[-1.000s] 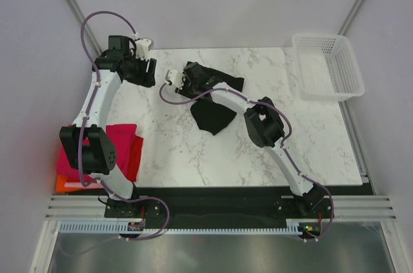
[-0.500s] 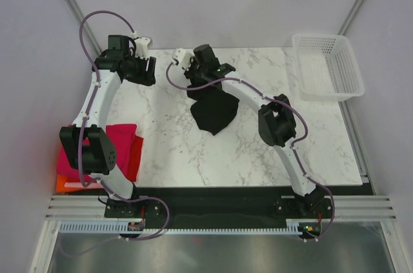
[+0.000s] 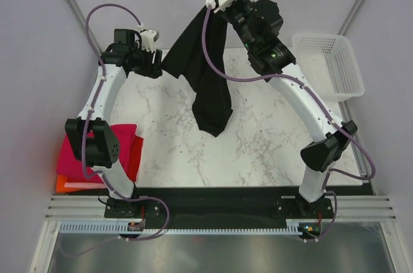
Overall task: Fold and stack the t-shirts
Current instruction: Flatten the tshirt out
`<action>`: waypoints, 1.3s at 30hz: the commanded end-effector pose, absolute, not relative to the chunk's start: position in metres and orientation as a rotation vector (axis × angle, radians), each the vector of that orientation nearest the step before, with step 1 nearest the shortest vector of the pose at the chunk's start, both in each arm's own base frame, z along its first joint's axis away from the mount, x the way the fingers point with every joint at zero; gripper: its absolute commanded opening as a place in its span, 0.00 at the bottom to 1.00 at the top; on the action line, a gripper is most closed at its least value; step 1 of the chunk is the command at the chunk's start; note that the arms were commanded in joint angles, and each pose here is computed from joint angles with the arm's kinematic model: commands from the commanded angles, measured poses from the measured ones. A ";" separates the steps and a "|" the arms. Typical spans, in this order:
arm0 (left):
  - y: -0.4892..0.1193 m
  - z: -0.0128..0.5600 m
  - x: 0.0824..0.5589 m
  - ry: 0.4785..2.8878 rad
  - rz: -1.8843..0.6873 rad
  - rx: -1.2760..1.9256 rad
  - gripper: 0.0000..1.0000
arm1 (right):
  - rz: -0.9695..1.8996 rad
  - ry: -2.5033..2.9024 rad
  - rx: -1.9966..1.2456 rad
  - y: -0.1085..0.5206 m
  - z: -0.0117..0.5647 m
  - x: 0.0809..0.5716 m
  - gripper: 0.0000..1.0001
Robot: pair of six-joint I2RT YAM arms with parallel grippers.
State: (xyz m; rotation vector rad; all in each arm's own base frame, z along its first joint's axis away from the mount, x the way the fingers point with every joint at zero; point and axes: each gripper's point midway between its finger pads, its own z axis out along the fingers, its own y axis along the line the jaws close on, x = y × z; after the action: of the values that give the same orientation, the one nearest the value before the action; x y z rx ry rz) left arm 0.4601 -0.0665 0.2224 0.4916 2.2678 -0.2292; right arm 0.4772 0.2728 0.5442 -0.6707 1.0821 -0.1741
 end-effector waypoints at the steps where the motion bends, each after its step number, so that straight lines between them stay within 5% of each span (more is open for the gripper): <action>1: -0.091 0.236 0.473 2.183 -0.282 0.574 0.68 | -0.315 1.270 -0.738 0.247 0.462 0.508 0.00; 9: -0.106 0.226 0.475 2.202 -0.309 0.584 0.67 | -0.379 1.512 -0.778 0.201 0.361 0.541 0.00; 20: -0.072 0.253 0.479 2.147 -0.095 0.510 0.66 | -0.100 1.352 -0.873 0.336 0.349 0.584 0.00; 21: -0.065 0.252 0.477 2.147 -0.064 0.489 0.66 | -0.088 1.310 -0.838 0.344 0.360 0.586 0.05; 22: -0.062 0.257 0.480 2.124 -0.044 0.481 0.66 | -0.076 1.308 -0.824 0.351 0.356 0.589 0.24; 23: -0.060 0.263 0.478 2.111 -0.031 0.471 0.66 | -0.084 1.325 -0.821 0.362 0.341 0.590 0.56; 26: -0.054 0.268 0.475 2.102 0.001 0.456 0.67 | -0.127 1.346 -0.803 0.368 0.343 0.573 0.64; 30: -0.045 0.279 0.465 2.078 0.039 0.423 0.67 | 0.093 1.376 -0.927 0.373 0.325 0.514 0.65; 35: -0.044 0.275 0.461 2.080 0.041 0.430 0.67 | 0.440 1.621 -1.447 0.384 0.180 0.395 0.50; 39: -0.045 0.268 0.461 2.094 0.030 0.434 0.67 | 0.493 1.770 -1.594 0.384 0.111 0.363 0.45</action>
State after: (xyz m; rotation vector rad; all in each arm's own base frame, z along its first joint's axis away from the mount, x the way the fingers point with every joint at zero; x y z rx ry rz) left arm 0.4584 -0.0493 0.2583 0.4250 2.1385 -0.0003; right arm 0.4141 0.3775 0.1615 -1.4177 1.6691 0.3327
